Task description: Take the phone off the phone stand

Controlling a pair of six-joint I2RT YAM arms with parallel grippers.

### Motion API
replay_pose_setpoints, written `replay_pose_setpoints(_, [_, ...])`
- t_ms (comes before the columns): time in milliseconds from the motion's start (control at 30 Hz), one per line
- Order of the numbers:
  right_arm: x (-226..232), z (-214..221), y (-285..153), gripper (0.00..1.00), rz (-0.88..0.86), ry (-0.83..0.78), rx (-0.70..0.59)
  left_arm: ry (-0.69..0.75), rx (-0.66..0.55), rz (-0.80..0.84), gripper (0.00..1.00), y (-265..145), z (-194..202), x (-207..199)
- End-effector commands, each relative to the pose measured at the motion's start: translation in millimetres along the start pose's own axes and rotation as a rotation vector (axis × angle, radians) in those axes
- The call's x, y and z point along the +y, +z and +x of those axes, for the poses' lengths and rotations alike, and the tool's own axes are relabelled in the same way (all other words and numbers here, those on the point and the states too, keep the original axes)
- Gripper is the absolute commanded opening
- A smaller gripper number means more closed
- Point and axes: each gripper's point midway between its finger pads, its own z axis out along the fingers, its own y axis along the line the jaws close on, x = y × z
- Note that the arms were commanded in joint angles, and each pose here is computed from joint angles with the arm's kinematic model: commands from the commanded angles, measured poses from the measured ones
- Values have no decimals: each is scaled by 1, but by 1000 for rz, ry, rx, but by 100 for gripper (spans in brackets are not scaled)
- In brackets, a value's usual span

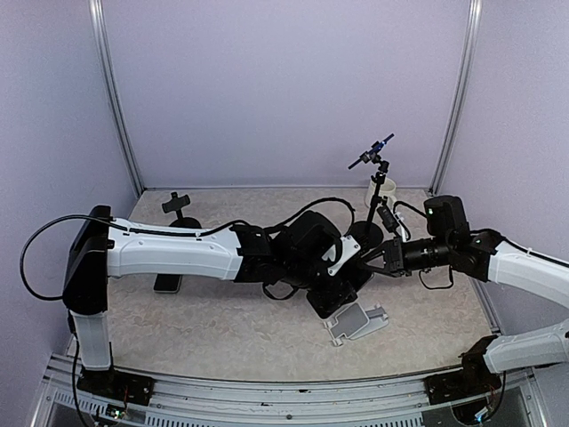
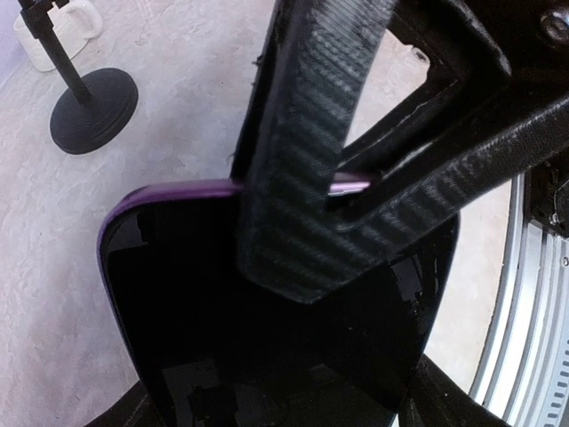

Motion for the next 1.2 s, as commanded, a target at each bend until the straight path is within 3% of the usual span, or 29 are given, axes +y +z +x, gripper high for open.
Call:
replay_pose_setpoints(0, [23,-15,-1,0,-72,-40,-35,-20,4,-59,68,5,-2,7])
replay_pose_setpoints(167, [22,-15,1,0,-79,-34,-33,-58,-15,-86,55,3,-4,11])
replay_pose_setpoints(467, [20,-14,6,0,-91,-27,-19,-100,-50,-108,45,-9,-3,16])
replay_pose_setpoints(533, [21,-13,6,10,-97,-28,-14,-113,-49,-108,45,-10,-1,17])
replay_pose_setpoints(700, [18,-15,6,52,-78,-33,-19,-182,-32,-117,39,-14,10,29])
replay_pose_setpoints(767, [16,-17,5,63,-60,-42,-27,-229,-24,-117,37,-17,18,37])
replay_pose_setpoints(933, [9,-18,2,73,-23,-68,-48,-377,3,-154,35,-26,44,68])
replay_pose_setpoints(1167, [2,-11,-1,74,-26,-68,-70,-686,114,-308,28,-35,103,132])
